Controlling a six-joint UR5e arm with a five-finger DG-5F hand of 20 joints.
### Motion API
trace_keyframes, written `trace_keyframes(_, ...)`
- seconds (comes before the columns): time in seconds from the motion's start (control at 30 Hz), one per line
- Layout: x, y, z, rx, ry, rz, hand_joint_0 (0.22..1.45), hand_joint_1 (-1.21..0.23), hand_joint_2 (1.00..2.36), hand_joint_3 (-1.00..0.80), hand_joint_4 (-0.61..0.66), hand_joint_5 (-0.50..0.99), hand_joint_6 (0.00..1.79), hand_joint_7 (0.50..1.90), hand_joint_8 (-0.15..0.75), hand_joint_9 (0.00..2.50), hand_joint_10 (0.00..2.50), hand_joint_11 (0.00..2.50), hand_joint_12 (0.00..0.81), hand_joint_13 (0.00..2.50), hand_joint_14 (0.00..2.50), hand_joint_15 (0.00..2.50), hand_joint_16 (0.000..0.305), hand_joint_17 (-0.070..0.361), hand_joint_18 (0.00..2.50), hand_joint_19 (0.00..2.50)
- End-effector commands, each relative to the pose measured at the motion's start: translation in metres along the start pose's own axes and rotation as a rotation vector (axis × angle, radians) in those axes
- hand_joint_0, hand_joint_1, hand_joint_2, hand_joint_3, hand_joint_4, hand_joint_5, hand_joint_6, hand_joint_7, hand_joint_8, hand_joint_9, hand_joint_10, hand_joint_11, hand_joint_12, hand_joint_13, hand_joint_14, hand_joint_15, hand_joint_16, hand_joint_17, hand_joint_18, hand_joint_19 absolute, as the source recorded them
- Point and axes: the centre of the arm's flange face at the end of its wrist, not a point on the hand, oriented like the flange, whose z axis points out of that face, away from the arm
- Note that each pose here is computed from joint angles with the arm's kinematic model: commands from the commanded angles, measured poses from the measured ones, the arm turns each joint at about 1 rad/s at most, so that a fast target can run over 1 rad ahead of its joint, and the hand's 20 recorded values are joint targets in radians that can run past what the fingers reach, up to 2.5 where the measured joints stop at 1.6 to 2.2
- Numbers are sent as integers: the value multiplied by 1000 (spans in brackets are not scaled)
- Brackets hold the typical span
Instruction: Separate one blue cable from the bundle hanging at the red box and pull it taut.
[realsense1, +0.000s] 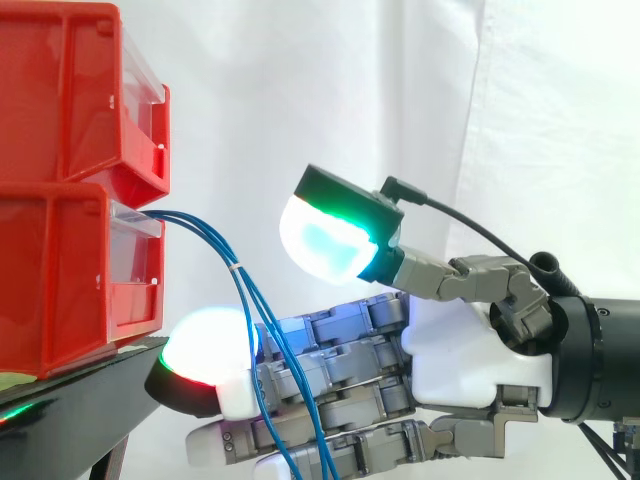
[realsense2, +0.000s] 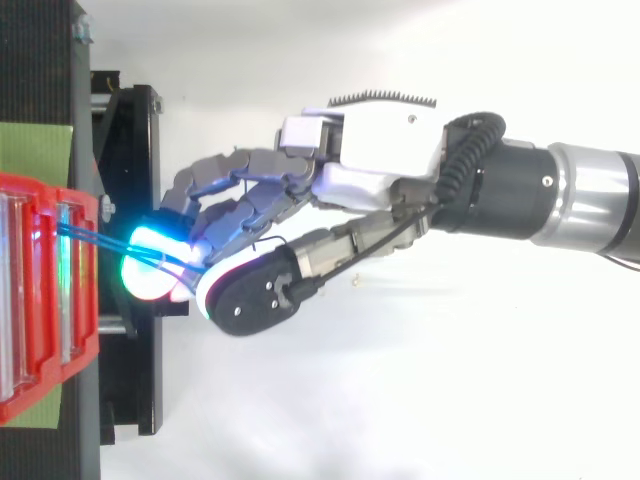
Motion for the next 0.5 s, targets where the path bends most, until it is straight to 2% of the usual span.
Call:
trace_keyframes(0.0,-13,-5,-4,1,3,11,665,-640,1013,-365,373,-155,503,957,357,742,11,366,260,582,5,136,29,66,742,93)
trace_keyframes(0.2,-23,-5,-4,-14,10,12,669,-646,1013,-362,369,-149,503,1001,361,748,11,374,261,588,5,154,29,66,749,115)
trace_keyframes(0.33,-22,-5,-5,-13,19,10,660,-657,1010,-391,367,-148,504,1007,361,754,11,380,263,600,6,170,30,67,752,128)
trace_keyframes(0.47,-16,-5,-4,-14,25,11,649,-670,1006,-434,368,-148,504,1009,365,762,11,381,265,608,6,171,30,67,757,142)
